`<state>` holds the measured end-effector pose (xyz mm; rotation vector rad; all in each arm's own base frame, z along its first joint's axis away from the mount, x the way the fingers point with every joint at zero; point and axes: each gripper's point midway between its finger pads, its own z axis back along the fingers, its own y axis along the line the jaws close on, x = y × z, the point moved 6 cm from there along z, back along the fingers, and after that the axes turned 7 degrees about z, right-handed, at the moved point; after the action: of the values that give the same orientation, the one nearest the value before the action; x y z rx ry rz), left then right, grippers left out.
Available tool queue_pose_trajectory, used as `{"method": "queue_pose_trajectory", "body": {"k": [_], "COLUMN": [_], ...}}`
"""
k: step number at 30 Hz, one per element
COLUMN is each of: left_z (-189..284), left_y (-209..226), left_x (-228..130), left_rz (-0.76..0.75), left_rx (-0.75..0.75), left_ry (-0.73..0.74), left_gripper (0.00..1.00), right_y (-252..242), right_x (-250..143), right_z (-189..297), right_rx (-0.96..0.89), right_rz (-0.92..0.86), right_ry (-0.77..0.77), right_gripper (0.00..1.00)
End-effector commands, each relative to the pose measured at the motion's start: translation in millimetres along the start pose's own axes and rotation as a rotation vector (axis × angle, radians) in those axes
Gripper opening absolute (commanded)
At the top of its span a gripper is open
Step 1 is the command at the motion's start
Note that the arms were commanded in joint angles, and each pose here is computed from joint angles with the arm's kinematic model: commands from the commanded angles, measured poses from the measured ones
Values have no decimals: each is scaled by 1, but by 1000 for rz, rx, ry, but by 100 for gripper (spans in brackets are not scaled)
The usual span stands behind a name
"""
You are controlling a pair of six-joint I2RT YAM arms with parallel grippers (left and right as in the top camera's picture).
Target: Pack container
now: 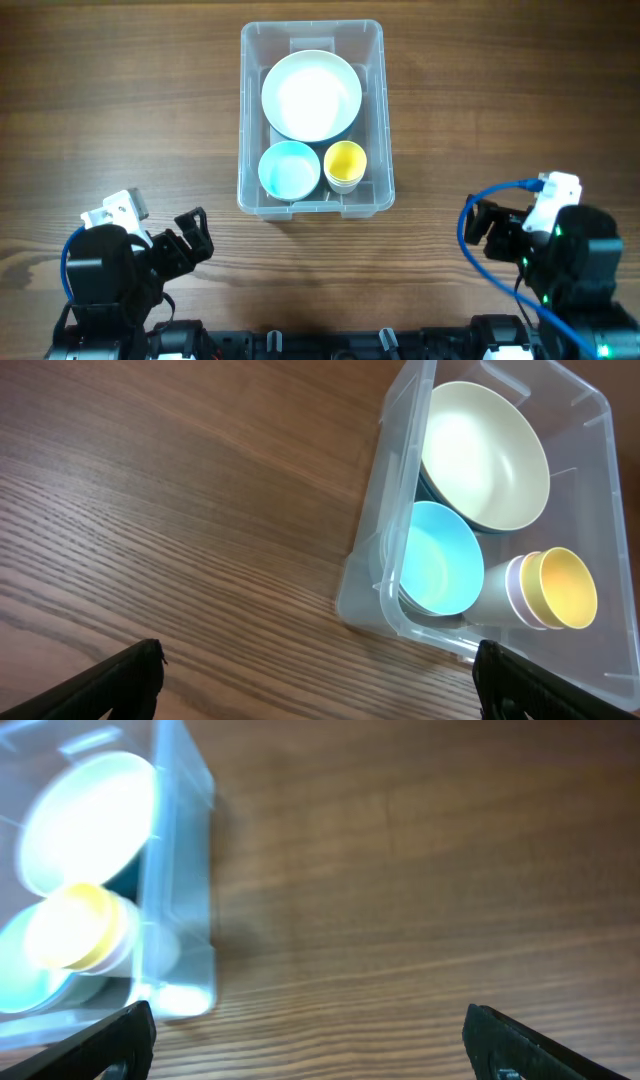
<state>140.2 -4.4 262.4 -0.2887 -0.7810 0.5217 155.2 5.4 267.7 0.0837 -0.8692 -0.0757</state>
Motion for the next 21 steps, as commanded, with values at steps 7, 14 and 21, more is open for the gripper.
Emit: {"method": "queue_pose_trajectory", "body": {"k": [7,14,21], "left_z": [-1,-1,-1], "left_y": [-2,-2,-2], "left_x": [-2,-2,-2], "left_rz": [6,6,6], "left_rx": [-18,-18,-18], "left_ry": [15,15,15], "left_gripper": [100,100,100], "right_y": [17,28,26], "right_x": [-26,-29,-55], "right_z": [11,-39,-79], "right_rx": [138,216,192], "right_rz": [301,326,415], "right_ry": [-444,-730,-715], "right_gripper": [100,100,100]}}
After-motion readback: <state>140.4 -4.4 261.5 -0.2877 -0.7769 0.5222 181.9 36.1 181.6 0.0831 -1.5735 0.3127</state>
